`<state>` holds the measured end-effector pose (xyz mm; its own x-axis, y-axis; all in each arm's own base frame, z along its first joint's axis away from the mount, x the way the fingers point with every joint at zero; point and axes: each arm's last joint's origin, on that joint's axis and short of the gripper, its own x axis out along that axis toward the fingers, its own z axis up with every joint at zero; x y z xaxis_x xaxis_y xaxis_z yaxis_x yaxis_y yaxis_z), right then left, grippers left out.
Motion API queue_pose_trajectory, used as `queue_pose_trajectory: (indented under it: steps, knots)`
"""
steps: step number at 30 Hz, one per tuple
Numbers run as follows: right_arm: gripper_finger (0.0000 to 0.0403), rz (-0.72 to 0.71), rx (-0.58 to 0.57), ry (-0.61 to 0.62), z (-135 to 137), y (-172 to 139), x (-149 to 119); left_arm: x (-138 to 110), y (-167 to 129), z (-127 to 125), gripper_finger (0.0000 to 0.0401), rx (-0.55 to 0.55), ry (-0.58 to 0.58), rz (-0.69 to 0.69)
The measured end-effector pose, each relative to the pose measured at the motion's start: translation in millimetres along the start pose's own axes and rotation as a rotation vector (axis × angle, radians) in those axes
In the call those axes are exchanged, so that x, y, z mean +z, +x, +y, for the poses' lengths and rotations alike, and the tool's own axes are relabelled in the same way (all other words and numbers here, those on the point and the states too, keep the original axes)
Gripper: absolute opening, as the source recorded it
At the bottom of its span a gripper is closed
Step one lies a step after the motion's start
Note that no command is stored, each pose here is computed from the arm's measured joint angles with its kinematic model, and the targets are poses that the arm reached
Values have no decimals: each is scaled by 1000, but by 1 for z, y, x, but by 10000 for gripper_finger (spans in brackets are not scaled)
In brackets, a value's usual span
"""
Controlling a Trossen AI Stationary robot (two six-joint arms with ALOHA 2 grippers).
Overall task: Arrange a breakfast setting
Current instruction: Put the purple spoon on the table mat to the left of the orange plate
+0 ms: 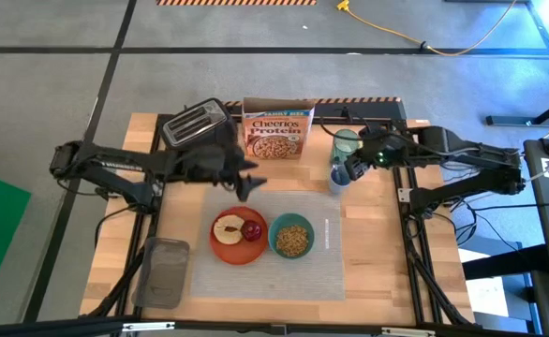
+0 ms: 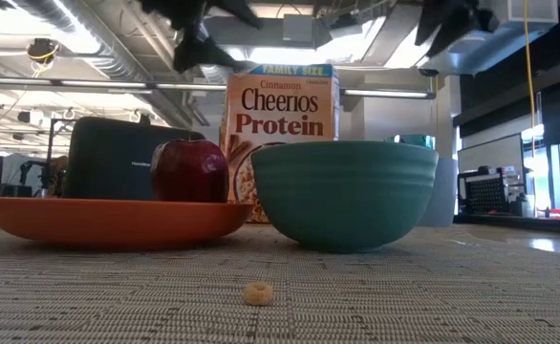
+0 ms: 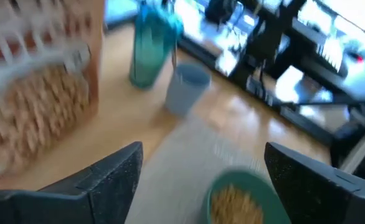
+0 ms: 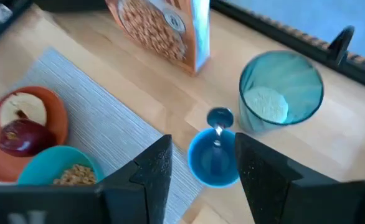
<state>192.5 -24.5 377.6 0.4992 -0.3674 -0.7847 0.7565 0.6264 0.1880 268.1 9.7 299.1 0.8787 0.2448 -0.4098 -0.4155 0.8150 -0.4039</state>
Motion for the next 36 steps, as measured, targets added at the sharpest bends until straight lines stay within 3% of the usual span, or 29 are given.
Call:
queue_pose_trajectory:
  steps: [4, 6, 10, 18, 22, 26, 36]
  knots:
    - [166, 60, 19, 6, -6, 27, -3, 34, -9, 2, 311, 7, 14, -32]
    - [166, 68, 41, -101, -5, 38, -6, 43, -13, 0, 302, 13, 68, -30]
    - [166, 53, 57, -439, -4, 45, -7, 56, -21, -6, 288, -8, 168, -37]
    - [166, 106, 83, -1366, 7, 70, -6, 58, -24, -10, 284, -44, 193, -21]
    - [166, 218, 7, -1643, 13, 100, -6, 55, -25, -13, 284, -32, 176, -15]
    - [166, 343, -50, -1737, 10, 127, -3, 46, -26, -17, 284, 17, 174, 17]
    - [166, 434, 56, -1650, -8, 151, 5, 39, -29, -22, 284, 73, 176, 23]
